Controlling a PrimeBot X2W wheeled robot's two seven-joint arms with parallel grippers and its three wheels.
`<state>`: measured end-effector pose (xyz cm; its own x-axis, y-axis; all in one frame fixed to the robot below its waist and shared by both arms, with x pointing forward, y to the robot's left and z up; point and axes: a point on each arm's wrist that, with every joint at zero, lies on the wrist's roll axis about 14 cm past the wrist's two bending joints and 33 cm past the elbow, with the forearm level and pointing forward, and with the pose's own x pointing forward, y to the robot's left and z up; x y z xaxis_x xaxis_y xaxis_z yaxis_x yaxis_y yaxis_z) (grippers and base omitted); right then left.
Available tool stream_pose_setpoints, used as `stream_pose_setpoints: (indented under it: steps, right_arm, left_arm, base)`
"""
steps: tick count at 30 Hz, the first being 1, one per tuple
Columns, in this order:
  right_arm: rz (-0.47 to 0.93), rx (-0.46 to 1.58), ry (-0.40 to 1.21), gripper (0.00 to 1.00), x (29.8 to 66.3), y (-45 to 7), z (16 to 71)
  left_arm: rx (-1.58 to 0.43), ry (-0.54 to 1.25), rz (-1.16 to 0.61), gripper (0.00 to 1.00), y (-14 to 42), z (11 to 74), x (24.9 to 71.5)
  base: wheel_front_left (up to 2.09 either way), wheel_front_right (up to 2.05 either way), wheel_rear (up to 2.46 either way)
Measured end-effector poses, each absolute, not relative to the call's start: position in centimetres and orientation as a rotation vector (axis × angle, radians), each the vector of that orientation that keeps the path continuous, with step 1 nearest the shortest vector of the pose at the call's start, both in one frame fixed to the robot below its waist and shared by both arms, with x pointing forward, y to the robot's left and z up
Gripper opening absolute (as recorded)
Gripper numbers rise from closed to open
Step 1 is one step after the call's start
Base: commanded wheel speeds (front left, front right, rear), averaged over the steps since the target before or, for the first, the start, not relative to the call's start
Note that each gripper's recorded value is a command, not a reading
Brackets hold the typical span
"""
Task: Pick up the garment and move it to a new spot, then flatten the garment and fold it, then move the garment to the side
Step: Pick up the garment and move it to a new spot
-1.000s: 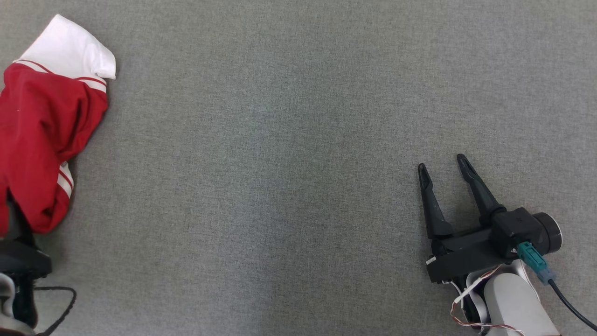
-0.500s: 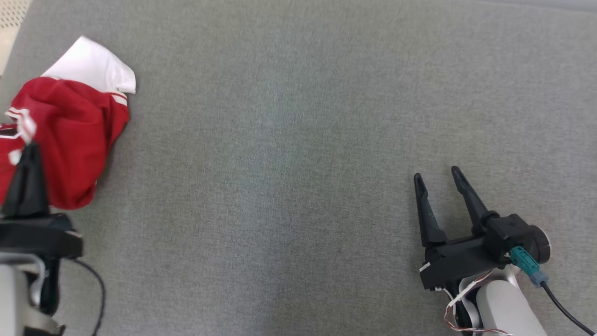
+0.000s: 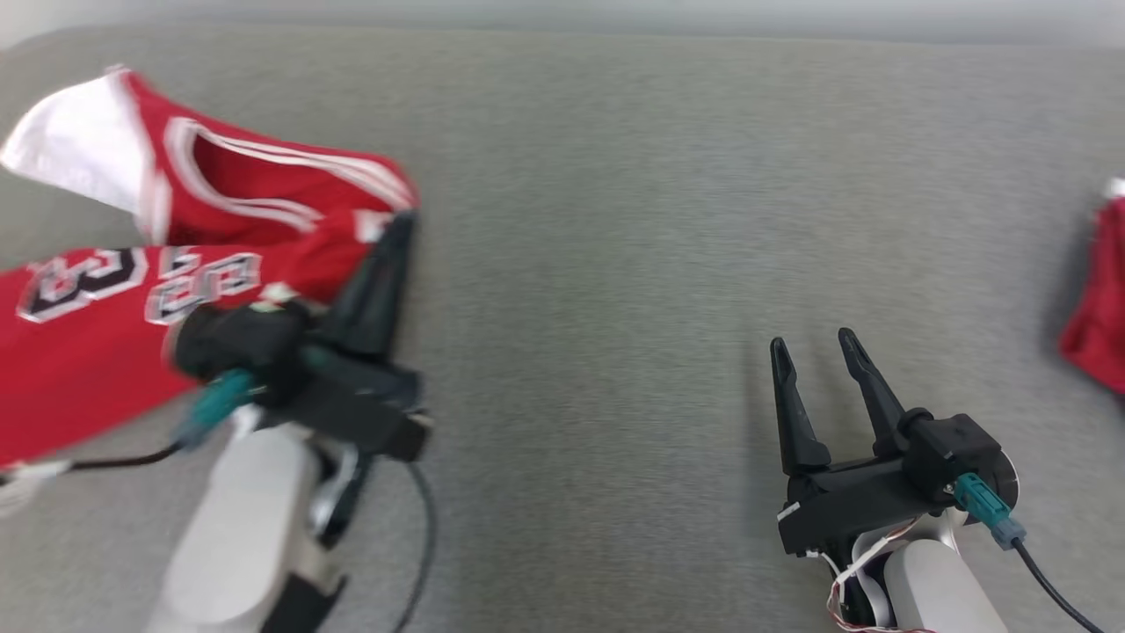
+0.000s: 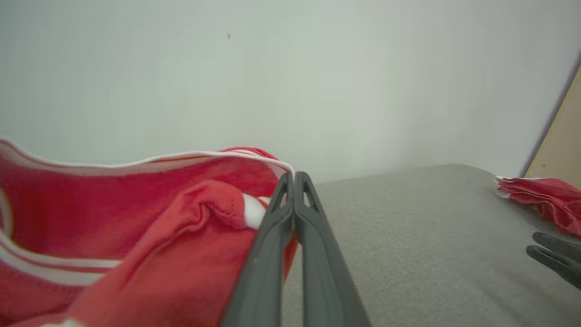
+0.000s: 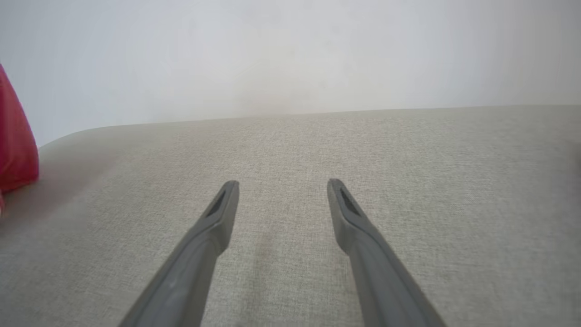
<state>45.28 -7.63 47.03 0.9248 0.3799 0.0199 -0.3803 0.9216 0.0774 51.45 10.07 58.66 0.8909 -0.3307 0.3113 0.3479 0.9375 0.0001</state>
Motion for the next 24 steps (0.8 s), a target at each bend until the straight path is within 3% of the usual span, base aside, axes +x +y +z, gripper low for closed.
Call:
stream_pose_setpoints:
  steps: [8, 15, 24]
  right_arm:
    - [0.273, 0.078, -0.018, 1.0, 44.0, -11.6, 48.1]
    - [0.189, 0.068, -0.007, 1.0, 41.8, -14.5, 48.4]
    - [0.104, 0.059, -0.012, 1.0, 39.7, -17.3, 49.1]
  left_arm:
    - [-0.106, -0.291, -0.628, 0.0, -1.2, 58.5, 51.7]
    - [-0.107, -0.266, -0.922, 0.0, -11.7, 57.5, 48.3]
    - [-0.175, -0.281, -1.084, 0.0, -16.9, 58.6, 44.8]
  base:
    - [0.0, 0.0, 0.0]
    - [0.0, 0.0, 0.0]
    - [0.0, 0.0, 0.0]
